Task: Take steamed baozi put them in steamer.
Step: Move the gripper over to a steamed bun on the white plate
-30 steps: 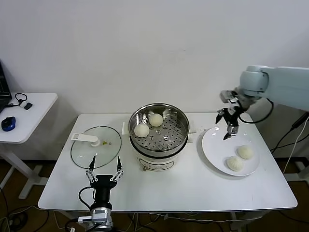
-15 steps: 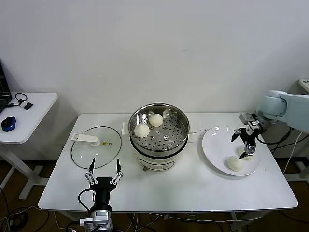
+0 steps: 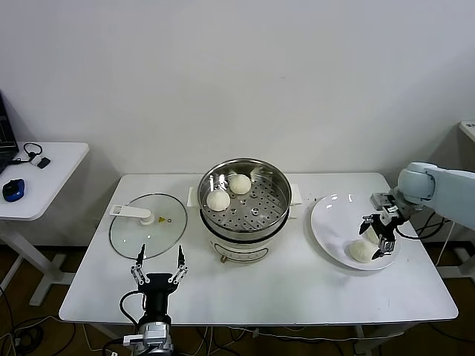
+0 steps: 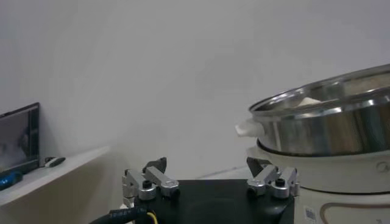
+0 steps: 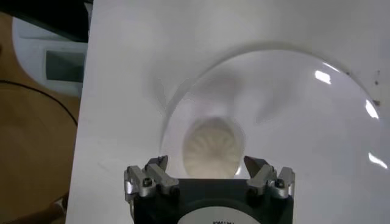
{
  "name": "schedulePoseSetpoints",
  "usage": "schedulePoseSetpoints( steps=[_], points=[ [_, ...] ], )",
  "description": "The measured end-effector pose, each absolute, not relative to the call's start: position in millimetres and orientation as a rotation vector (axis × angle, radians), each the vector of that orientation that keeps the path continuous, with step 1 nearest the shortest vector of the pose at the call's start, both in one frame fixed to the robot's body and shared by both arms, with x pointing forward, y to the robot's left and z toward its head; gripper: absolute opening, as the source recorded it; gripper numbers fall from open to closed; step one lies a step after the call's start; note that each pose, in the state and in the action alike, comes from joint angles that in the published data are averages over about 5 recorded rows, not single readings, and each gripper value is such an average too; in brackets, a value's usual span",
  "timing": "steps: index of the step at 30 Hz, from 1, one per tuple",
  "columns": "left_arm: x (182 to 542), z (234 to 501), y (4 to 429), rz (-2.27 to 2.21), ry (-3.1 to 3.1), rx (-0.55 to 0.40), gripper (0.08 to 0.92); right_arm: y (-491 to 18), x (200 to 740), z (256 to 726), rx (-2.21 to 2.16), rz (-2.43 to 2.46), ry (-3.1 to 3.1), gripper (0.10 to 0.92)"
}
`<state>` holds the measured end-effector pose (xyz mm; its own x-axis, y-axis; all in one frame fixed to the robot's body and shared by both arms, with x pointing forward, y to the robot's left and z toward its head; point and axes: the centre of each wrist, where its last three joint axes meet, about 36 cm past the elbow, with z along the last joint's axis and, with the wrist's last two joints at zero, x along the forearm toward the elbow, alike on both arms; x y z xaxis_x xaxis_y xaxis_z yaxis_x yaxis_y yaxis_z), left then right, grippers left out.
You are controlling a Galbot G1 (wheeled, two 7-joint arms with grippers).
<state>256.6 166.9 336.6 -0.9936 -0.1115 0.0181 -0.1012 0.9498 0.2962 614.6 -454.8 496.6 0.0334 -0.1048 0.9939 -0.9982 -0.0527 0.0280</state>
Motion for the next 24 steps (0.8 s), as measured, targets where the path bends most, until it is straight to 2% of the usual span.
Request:
schedulePoseSetpoints(
  steps=[24],
  points=[
    [256.9,337.1,169.0,-0.470,-3.069,0.174,0.823,-449.5,624.2,467.9,1.343,1.167,-1.241,0.823]
  ],
)
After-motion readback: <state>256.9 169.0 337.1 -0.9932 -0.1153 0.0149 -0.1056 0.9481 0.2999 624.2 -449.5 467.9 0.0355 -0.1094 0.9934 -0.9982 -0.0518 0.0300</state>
